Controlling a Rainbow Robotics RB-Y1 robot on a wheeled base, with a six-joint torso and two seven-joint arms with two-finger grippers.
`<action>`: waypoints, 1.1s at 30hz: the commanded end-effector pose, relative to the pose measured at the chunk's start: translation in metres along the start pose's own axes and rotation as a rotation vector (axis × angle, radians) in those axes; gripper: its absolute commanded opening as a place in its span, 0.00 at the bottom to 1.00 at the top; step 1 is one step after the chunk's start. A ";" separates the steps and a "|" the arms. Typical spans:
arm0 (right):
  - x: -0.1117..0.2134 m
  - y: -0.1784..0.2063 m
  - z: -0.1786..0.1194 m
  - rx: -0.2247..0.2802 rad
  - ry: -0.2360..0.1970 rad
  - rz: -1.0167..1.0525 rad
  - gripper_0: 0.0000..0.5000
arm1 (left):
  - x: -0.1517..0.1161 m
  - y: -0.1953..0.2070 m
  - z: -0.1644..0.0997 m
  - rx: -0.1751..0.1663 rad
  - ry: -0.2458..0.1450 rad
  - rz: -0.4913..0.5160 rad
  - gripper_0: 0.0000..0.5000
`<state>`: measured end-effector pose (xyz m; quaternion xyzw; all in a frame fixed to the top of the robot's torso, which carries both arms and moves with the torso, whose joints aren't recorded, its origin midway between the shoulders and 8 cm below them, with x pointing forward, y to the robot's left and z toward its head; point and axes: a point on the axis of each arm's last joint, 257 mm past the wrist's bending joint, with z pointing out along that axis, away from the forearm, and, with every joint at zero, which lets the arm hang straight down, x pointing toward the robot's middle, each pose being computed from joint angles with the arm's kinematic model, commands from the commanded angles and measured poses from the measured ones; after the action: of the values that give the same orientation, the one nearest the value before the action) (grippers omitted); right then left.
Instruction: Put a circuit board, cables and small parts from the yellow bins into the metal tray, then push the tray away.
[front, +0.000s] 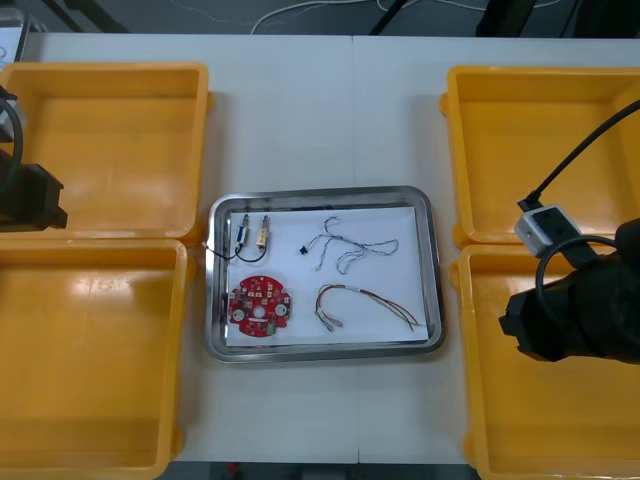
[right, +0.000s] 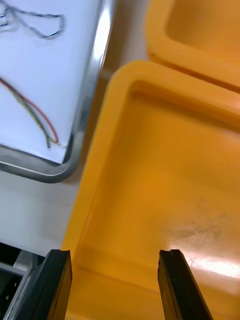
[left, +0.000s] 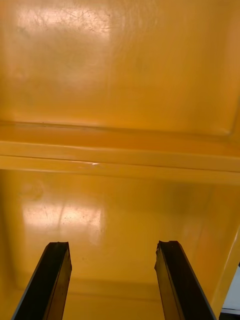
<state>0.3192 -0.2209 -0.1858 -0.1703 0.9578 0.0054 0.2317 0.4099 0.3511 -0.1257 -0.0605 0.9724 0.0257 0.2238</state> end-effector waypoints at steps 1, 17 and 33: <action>-0.001 0.012 0.002 0.011 0.013 -0.159 1.00 | -0.011 0.021 -0.001 0.001 -0.035 -0.008 1.00; -0.024 0.074 0.030 -0.049 -0.011 -0.463 1.00 | -0.019 0.030 -0.001 0.020 -0.064 0.018 1.00; -0.054 0.161 0.081 -0.090 -0.028 -0.916 1.00 | -0.016 0.025 0.000 0.040 -0.053 0.123 1.00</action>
<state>0.3447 -0.0743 -0.2517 -0.5321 0.8219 -0.0427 0.1990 0.4220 0.3606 -0.1311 -0.0023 0.9710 0.0038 0.2392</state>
